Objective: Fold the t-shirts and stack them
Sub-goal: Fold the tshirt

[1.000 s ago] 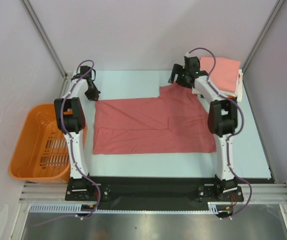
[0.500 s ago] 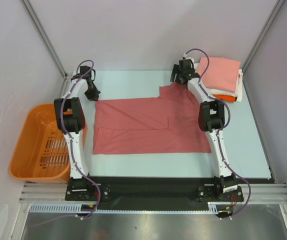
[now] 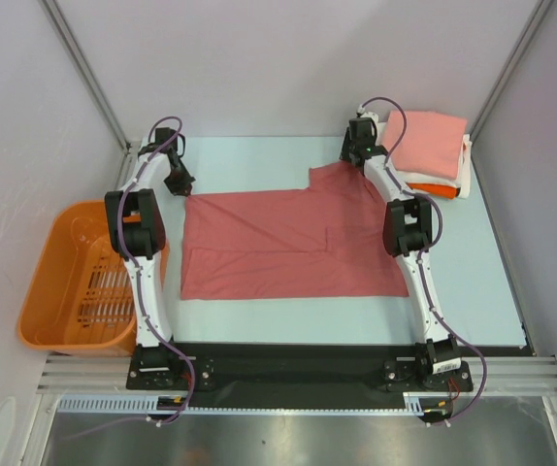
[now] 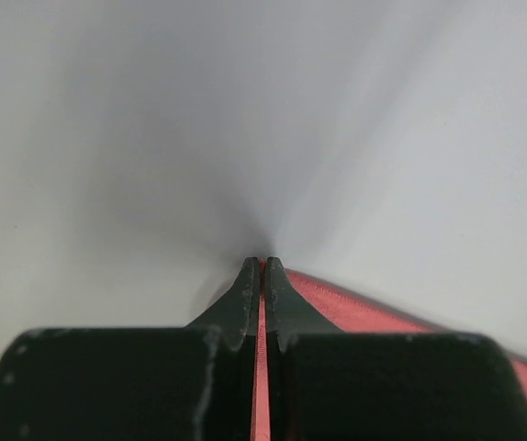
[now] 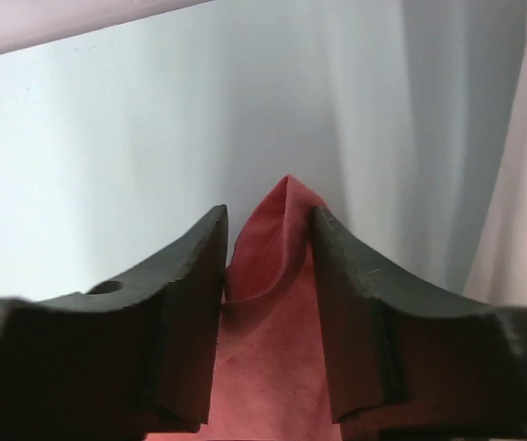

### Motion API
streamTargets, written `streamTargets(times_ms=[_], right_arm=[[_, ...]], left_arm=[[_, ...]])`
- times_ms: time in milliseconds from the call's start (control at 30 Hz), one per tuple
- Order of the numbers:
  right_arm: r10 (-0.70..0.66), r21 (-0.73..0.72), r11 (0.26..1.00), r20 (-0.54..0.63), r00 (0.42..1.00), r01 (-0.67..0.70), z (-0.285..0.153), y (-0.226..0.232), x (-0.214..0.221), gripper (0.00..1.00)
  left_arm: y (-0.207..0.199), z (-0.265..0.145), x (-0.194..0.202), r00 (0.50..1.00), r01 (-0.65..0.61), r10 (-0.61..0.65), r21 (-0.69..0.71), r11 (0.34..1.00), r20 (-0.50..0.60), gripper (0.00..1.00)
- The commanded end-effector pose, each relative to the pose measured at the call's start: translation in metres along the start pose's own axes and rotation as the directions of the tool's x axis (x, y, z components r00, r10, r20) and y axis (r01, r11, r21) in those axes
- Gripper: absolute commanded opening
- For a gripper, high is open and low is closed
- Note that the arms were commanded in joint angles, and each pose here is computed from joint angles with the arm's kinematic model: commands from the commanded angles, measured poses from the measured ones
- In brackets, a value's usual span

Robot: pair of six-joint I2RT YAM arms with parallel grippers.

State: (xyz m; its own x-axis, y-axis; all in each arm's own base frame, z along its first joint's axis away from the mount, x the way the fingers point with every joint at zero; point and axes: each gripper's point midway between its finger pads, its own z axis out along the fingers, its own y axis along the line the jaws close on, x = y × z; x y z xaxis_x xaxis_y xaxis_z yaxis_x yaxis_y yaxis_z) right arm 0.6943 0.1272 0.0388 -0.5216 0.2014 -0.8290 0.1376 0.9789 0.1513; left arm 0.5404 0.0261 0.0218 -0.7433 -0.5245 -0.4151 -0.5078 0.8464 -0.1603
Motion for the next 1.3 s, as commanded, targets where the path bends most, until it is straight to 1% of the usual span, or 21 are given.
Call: streamTargets(times_ms=[0, 33, 67, 100, 133, 400, 433, 500, 533, 600, 633, 667, 733, 767, 833, 867, 900, 1000, 1067, 1100, 1267], right_arm=[[0.01, -0.029, 1.0, 0.013, 1.0, -0.01, -0.004, 0.007, -0.011, 0.37], [0.007, -0.038, 0.999, -0.004, 1.0, -0.007, -0.004, 0.008, -0.005, 0.3], [0.006, -0.04, 0.999, -0.008, 1.0, -0.006, -0.005, 0.008, -0.003, 0.13], [0.009, -0.04, 0.999, 0.002, 1.0, -0.009, -0.008, 0.009, -0.008, 0.04], [0.011, -0.046, 0.999, 0.003, 1.0, -0.01, -0.01, 0.011, -0.009, 0.0], [0.027, -0.095, 0.995, 0.056, 0.998, -0.021, -0.059, 0.021, -0.062, 0.0], [0.042, -0.113, 0.993, 0.097, 0.994, -0.031, -0.082, 0.025, -0.088, 0.0], [0.051, -0.121, 0.992, 0.108, 0.993, -0.038, -0.1, 0.025, -0.097, 0.0], [0.041, -0.116, 0.993, 0.067, 0.997, -0.033, -0.102, 0.02, -0.079, 0.0], [0.057, -0.144, 0.989, 0.119, 0.991, -0.04, -0.136, 0.023, -0.104, 0.0], [0.046, -0.13, 0.991, 0.079, 0.996, -0.035, -0.136, 0.017, -0.081, 0.0], [0.059, -0.147, 0.988, 0.116, 0.992, -0.041, -0.16, 0.018, -0.099, 0.0], [0.054, -0.155, 0.987, 0.113, 0.992, -0.036, -0.177, 0.015, -0.093, 0.0], [0.042, -0.138, 0.99, 0.072, 0.997, -0.031, -0.178, 0.007, -0.068, 0.0], [0.041, -0.142, 0.99, 0.117, 0.992, -0.024, -0.21, 0.005, -0.08, 0.0], [0.032, -0.131, 0.991, 0.078, 0.996, -0.021, -0.211, -0.003, -0.053, 0.0], [0.048, -0.143, 0.989, 0.116, 0.992, -0.031, -0.233, -0.005, -0.066, 0.0], [0.049, -0.114, 0.993, 0.083, 0.995, -0.039, -0.25, -0.024, -0.033, 0.0], [0.082, -0.13, 0.989, 0.123, 0.989, -0.066, -0.276, -0.028, -0.038, 0.0], [0.08, -0.117, 0.991, 0.085, 0.993, -0.069, -0.278, -0.036, -0.014, 0.0], [0.129, -0.127, 0.985, 0.093, 0.987, -0.117, -0.315, -0.05, 0.009, 0.0]], left_arm=[[0.014, 0.0, 0.009, 0.999, -0.01, 0.008, -0.045, 0.999, -0.037, 0.0], [0.013, 0.0, 0.009, 0.999, -0.011, 0.009, -0.042, 0.999, -0.035, 0.0], [0.012, -0.001, 0.007, 0.999, -0.01, 0.009, -0.038, 0.999, -0.031, 0.0], [0.011, -0.001, 0.006, 0.999, -0.012, 0.01, -0.036, 0.999, -0.03, 0.0], [0.01, -0.003, 0.004, 1.0, -0.01, 0.009, -0.029, 1.0, -0.027, 0.0], [-0.013, -0.053, -0.014, 0.999, -0.014, 0.012, 0.076, 0.997, 0.033, 0.0], [-0.013, -0.059, -0.015, 0.999, -0.016, 0.013, 0.081, 0.997, 0.039, 0.0], [-0.016, -0.069, -0.011, 0.999, -0.023, 0.02, 0.11, 0.994, 0.031, 0.0], [-0.017, -0.083, -0.014, 0.999, -0.025, 0.019, 0.122, 0.992, 0.051, 0.0], [-0.011, -0.085, -0.004, 0.999, -0.033, 0.028, 0.12, 0.992, 0.041, 0.0], [-0.013, -0.098, -0.005, 0.998, -0.041, 0.032, 0.141, 0.989, 0.062, 0.0], [-0.006, -0.093, 0.011, 0.999, -0.041, 0.037, 0.134, 0.99, 0.028, 0.0], [-0.007, -0.1, 0.016, 0.998, -0.046, 0.039, 0.162, 0.986, 0.047, 0.0], [-0.008, -0.112, 0.016, 0.997, -0.052, 0.04, 0.182, 0.982, 0.066, 0.0], [-0.001, -0.11, 0.032, 0.998, -0.051, 0.043, 0.185, 0.981, 0.048, 0.0], [0.003, -0.113, 0.042, 0.998, -0.05, 0.044, 0.187, 0.981, 0.039, 0.0], [0.005, -0.115, 0.045, 0.998, -0.051, 0.043, 0.191, 0.98, 0.043, 0.0], [0.015, -0.12, 0.062, 0.998, -0.049, 0.042, 0.187, 0.981, 0.042, 0.0], [0.022, -0.117, 0.078, 0.999, -0.042, 0.039, 0.178, 0.983, 0.02, 0.0], [0.023, -0.123, 0.077, 0.999, -0.041, 0.034, 0.184, 0.982, 0.039, 0.0], [0.042, -0.123, 0.093, 0.999, -0.029, 0.024, 0.131, 0.991, 0.039, 0.0]])
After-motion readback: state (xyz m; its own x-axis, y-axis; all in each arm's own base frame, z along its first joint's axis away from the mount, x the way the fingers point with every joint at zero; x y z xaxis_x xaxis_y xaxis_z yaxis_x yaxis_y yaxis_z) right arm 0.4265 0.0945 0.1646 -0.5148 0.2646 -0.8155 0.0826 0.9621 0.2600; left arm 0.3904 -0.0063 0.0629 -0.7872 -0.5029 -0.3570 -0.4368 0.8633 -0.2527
